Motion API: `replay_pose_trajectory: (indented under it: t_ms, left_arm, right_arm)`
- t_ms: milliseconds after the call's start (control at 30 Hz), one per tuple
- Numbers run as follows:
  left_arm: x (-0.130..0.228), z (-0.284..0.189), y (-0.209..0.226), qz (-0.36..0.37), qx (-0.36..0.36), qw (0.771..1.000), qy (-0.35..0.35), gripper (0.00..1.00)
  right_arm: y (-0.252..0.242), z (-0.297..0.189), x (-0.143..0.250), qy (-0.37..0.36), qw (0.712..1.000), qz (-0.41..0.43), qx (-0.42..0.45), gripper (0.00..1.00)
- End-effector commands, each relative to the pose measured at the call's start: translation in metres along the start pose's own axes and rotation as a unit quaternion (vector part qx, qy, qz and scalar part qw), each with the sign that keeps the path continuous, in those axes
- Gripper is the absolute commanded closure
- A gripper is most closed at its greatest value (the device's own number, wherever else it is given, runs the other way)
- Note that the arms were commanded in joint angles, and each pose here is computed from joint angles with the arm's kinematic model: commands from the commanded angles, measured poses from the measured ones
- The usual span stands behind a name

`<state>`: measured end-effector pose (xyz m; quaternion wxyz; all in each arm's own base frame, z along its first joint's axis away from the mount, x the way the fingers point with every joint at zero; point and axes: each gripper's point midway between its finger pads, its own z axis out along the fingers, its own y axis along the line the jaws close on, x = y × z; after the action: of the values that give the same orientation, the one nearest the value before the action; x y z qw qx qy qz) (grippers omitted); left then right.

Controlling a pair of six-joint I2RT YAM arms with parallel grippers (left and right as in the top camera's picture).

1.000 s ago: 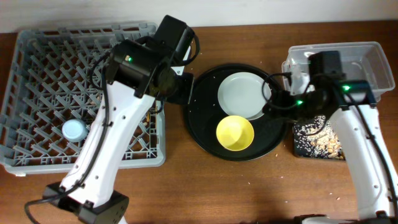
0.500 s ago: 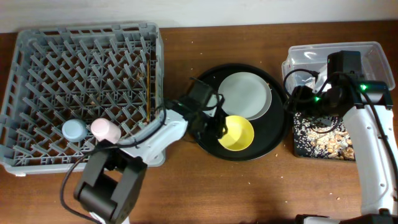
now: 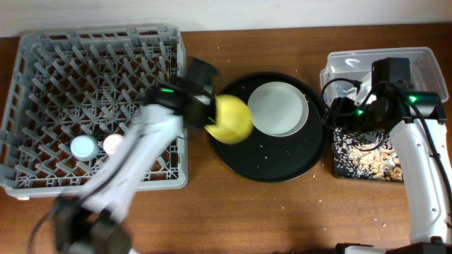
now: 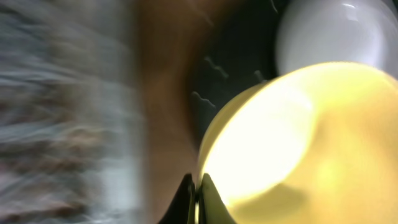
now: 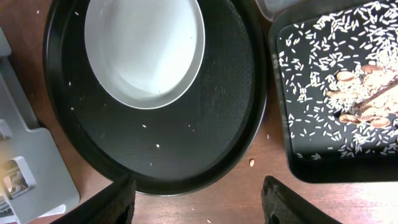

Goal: Sort waste into correct bins and load items into the dishwasher rack
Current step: 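Place the yellow bowl into the dish rack with the left gripper, then grasp the white plate on the round tray with the left gripper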

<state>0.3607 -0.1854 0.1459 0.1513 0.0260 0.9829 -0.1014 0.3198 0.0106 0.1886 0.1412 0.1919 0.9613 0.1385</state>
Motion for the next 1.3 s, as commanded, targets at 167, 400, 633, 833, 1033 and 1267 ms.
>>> replay_pose_trajectory:
  t_ms: [167,400,633,833,1033,1267]
  left_arm:
    - [-0.034,-0.191,0.269,-0.134,-0.586,0.779,-0.181,1.00]
    - [-0.053,-0.112,0.315,-0.100,-0.690,0.708,-0.112,1.00]
    - [-0.049,-0.068,0.313,-0.068,-0.665,0.741,-0.066,1.00]
    - [-0.037,-0.037,0.281,-0.029,-0.600,0.800,-0.019,0.71]
    - [-0.069,-0.042,0.108,-0.065,-0.136,0.986,-0.076,0.41]
    - [-0.069,0.087,-0.077,0.079,0.125,0.988,-0.043,0.40]
  right_arm:
    - [0.002,-0.003,-0.001,-0.004,1.000,-0.004,-0.004,0.34]
    - [0.002,-0.003,-0.001,-0.004,1.000,-0.004,-0.004,0.34]
    - [0.002,-0.003,-0.002,-0.005,1.000,-0.004,-0.005,0.34]
    - [0.003,-0.003,-0.004,-0.010,1.000,-0.005,-0.007,0.34]
    - [0.003,-0.003,-0.004,-0.010,1.000,-0.005,-0.007,0.34]
    - [0.003,-0.003,-0.004,-0.010,1.000,-0.005,-0.006,0.33]
